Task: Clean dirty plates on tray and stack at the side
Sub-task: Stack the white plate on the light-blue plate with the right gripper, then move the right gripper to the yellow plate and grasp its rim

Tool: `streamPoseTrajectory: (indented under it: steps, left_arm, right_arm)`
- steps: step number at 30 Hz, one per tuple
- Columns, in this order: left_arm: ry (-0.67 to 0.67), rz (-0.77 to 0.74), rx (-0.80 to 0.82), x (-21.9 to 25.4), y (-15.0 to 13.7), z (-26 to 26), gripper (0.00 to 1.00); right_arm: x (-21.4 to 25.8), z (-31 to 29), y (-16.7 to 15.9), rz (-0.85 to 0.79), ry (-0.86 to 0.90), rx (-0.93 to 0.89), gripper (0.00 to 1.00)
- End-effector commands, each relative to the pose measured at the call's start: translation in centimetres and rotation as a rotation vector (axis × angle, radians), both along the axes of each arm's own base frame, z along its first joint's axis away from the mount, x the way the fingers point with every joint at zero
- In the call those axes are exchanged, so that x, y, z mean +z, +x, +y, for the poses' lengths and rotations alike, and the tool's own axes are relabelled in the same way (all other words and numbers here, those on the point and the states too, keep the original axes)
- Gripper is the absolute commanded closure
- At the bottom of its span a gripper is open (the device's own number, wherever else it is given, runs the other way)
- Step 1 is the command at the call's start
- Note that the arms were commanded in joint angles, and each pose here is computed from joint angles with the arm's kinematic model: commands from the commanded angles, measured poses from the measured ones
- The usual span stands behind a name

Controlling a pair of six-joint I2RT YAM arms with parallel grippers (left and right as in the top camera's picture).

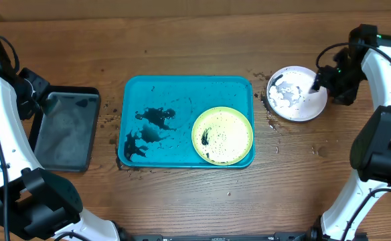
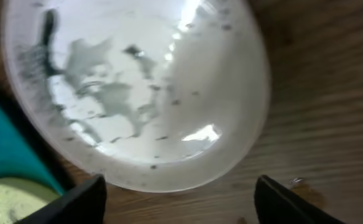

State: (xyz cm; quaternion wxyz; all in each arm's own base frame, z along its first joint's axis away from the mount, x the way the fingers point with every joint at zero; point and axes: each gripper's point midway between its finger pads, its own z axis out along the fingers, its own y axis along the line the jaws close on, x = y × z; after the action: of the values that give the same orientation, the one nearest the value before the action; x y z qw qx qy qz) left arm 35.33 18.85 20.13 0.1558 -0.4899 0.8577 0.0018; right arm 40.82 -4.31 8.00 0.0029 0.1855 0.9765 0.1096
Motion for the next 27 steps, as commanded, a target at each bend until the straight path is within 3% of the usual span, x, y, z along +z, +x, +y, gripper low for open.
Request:
streamPoseTrajectory:
  steps: [1,5,10,16,18,19,27]
  left_arm:
    - [-0.014,0.008,-0.011,-0.6,0.3,-0.6,0.96]
    - [-0.012,0.009,-0.036,-0.6,0.6,-1.2,0.96]
    - [-0.010,0.008,-0.059,-0.6,1.0,-1.9,0.96]
    - [-0.004,0.010,-0.095,-0.6,1.3,-2.6,0.96]
    - [-0.003,0.007,-0.099,-0.5,1.5,-2.7,0.96]
    - [-0.002,0.006,-0.100,-0.5,1.5,-2.7,0.96]
    - [0.001,0.008,-0.110,-0.5,1.5,-2.7,0.96]
  right_arm:
    - [6.6,4.8,2.0,-0.196,0.104,0.088,0.01]
    - [9.3,11.3,1.4,-0.275,0.135,0.301,0.00]
    - [8.3,17.0,-0.7,-0.228,0.155,0.449,0.01]
    - [4.4,19.8,-4.5,-0.099,0.061,0.558,0.14]
    - [2.6,20.9,-5.8,-0.067,0.050,0.601,0.30]
    - [2.0,21.2,-6.1,-0.062,0.050,0.610,0.32]
    - [-2.0,20.8,-8.5,0.027,0.035,0.547,0.37]
